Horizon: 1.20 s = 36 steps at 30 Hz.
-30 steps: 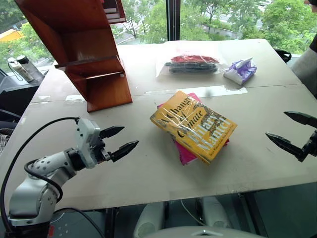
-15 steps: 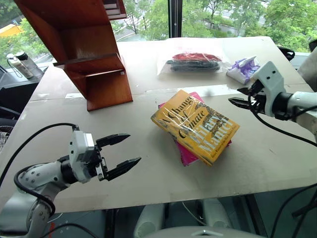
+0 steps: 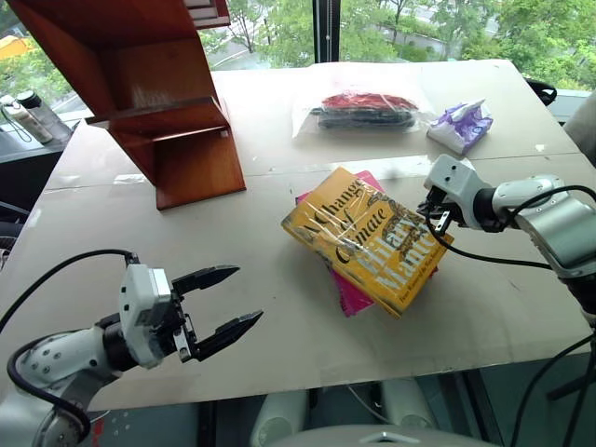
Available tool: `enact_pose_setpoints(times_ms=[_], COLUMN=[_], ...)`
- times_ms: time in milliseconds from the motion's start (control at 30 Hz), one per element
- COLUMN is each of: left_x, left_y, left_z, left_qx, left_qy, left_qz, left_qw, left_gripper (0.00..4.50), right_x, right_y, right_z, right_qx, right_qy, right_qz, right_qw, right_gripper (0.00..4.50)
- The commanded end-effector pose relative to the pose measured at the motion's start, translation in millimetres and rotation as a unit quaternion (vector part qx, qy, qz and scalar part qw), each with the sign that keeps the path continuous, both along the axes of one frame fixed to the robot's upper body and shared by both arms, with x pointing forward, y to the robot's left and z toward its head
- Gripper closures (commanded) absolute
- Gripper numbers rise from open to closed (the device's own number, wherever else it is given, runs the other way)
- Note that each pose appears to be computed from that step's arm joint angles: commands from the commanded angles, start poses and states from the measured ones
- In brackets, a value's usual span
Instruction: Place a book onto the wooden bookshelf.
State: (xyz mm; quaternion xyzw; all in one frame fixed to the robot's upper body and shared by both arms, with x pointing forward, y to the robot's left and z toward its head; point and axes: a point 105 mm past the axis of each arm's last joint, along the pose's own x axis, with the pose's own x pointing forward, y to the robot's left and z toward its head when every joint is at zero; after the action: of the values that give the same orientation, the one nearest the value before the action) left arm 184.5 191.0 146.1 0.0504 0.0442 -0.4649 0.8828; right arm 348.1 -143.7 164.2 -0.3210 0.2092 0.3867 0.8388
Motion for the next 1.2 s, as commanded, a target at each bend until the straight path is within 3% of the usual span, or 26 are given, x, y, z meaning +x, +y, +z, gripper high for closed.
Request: enact_pose_setpoints(times_ms=[33, 400, 500, 567, 667, 800, 900, 1000, 1200], left_x=[-0.1, 2.4, 5.8, 10.2, 14.5, 17.3, 21.4, 31.9, 66.3], left_y=[-6.3, -8.2, -8.2, -5.7, -4.4, -10.9, -15.4, -20.6, -43.5], left_z=[2.0, -4.9, -7.0, -11.2, -17.0, -20.0, -27.7, -31.3, -35.5], left_qx=[0.005, 0.012, 0.007, 0.006, -0.049, -0.157, -0.204, -0.253, -0.314], left_qy=[-0.012, 0.009, 0.027, 0.059, 0.145, 0.261, 0.347, 0.404, 0.469], left_qz=[-0.004, -0.006, 0.008, 0.033, 0.062, 0.061, 0.064, 0.067, 0.065], left_qw=[1.0, 1.0, 1.0, 0.998, 0.986, 0.951, 0.913, 0.877, 0.823], left_gripper=[0.0, 0.0, 0.0, 0.0, 0.0, 0.0, 0.0, 0.0, 0.0], right_x=[-5.1, -17.7, -16.5, -17.9, -30.6, -68.9, -104.9, -131.8, -160.5], right_y=[16.2, 40.8, 34.7, 25.1, -7.0, -38.2, -42.8, -40.7, -41.7], right_z=[3.2, -0.8, 7.0, 20.3, 32.8, 46.8, 48.7, 53.1, 49.3], right_qx=[0.007, 0.04, 0.057, 0.108, 0.13, 0.234, 0.26, 0.28, 0.271], right_qy=[-0.01, -0.002, -0.032, -0.057, -0.098, -0.091, -0.078, -0.061, -0.065], right_qz=[0.025, 0.053, 0.043, 0.043, 0.061, 0.08, 0.109, 0.123, 0.115], right_qw=[1.0, 0.998, 0.997, 0.992, 0.985, 0.965, 0.956, 0.95, 0.953], right_gripper=[4.38, 4.38, 4.38, 4.38, 4.38, 3.13, 1.51, 0.18, 0.08])
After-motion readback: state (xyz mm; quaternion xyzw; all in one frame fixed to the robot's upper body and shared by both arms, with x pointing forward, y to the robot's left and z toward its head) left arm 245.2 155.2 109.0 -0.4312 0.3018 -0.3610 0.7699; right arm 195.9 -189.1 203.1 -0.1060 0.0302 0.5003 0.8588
